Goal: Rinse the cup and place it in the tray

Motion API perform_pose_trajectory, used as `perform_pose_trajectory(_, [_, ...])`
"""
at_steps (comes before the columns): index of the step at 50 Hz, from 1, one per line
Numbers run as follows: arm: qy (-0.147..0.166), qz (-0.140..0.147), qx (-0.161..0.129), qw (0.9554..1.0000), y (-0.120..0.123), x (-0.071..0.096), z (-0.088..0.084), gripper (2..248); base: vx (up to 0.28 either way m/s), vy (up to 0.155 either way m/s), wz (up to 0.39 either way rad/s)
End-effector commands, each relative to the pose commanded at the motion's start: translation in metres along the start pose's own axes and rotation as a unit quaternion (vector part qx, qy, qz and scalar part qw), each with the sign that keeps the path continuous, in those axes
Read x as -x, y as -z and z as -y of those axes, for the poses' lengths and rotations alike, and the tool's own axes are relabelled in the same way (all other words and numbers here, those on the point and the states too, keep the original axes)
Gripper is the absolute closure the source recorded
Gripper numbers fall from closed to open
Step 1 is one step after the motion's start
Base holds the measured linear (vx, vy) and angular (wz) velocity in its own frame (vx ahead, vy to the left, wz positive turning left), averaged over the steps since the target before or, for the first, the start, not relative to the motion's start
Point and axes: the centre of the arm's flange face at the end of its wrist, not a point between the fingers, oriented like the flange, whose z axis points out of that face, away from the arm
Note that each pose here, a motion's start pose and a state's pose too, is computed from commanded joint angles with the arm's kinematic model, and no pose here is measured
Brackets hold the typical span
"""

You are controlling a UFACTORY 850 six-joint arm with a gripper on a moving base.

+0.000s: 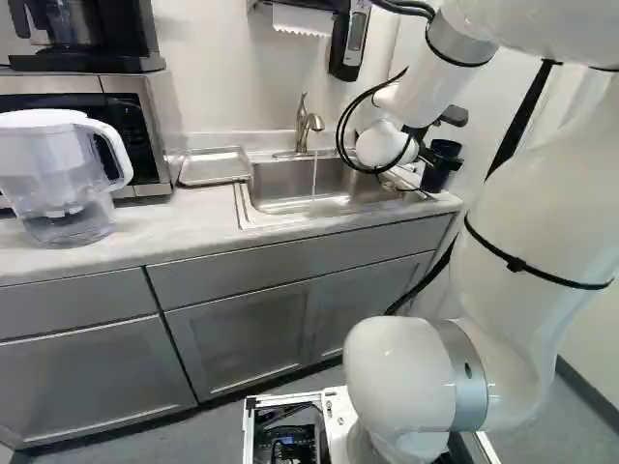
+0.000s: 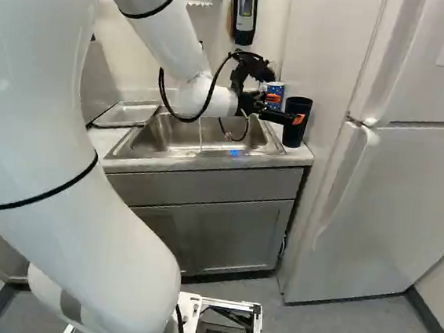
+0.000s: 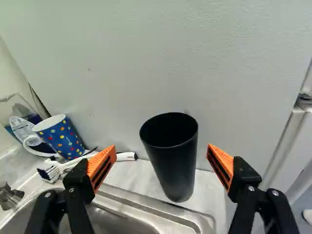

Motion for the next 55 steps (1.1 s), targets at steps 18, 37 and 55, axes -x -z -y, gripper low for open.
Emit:
perform_pose_trajectory(18, [0.090,-0.001,0.013,0.9959,-0.013,-0.002,-0.002,3,0.000,0.000,0.000])
perform_pose_trajectory(37, [0.134,0.012,0.017,0.9907,-0.019,0.013,-0.004,3,0.000,0.000,0.000])
perform_pose_trajectory(55, [0.142,0.013,0.022,0.9895,-0.021,0.021,-0.005,3,0.000,0.000,0.000])
